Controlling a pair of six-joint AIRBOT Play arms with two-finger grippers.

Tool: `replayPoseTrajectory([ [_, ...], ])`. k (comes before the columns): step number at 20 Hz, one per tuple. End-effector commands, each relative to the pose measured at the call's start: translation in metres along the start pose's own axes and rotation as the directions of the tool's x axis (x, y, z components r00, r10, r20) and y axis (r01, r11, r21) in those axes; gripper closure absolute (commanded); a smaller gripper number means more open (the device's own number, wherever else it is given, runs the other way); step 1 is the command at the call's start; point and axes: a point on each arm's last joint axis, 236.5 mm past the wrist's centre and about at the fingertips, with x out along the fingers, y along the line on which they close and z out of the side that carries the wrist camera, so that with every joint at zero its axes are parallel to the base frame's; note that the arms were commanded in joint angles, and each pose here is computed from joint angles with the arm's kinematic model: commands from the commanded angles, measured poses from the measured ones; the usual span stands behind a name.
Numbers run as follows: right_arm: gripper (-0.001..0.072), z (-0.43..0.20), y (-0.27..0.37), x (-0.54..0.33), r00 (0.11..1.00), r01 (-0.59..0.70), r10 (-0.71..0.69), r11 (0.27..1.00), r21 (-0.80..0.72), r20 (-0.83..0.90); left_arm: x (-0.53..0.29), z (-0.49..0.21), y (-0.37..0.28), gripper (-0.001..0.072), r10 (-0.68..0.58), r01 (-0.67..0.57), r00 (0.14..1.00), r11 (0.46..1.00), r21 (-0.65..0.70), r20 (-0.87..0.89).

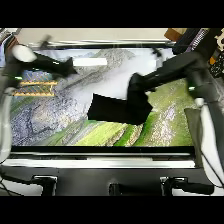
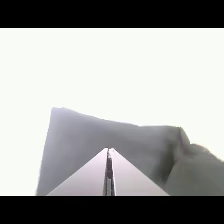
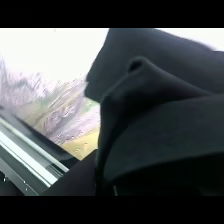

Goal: Fold the clothes and pants, and hang the long-sleeved shirts on hangers.

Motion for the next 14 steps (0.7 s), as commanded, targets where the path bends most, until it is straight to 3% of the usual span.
replayPoseTrajectory([
  [1, 0.0679, -0.016, 0.026, 0.077, 0.998, -0.026, 0.025, 0.999, -0.029, -0.062, -0.086, 0.040, 0.055, 0.0694, 0.098, -0.089, 0.983, 0.994, -0.068, 0.153],
  [5, 0.0678, -0.013, 0.031, 0.125, 0.997, -0.060, 0.062, 0.998, 0.029, -0.041, -0.107, 0.048, 0.085, 0.0694, 0.139, -0.121, 0.974, 0.987, -0.108, 0.176],
  [12, 0.0678, 0.020, 0.045, 0.136, 0.986, -0.142, 0.131, 0.983, 0.112, 0.101, -0.098, 0.044, 0.096, 0.0694, 0.152, -0.138, 0.977, 0.985, -0.102, 0.151],
  [14, 0.0633, 0.021, 0.054, 0.142, 0.983, -0.154, 0.139, 0.981, 0.117, 0.123, -0.091, 0.037, 0.100, 0.0694, 0.157, -0.143, 0.980, 0.983, -0.111, 0.126],
])
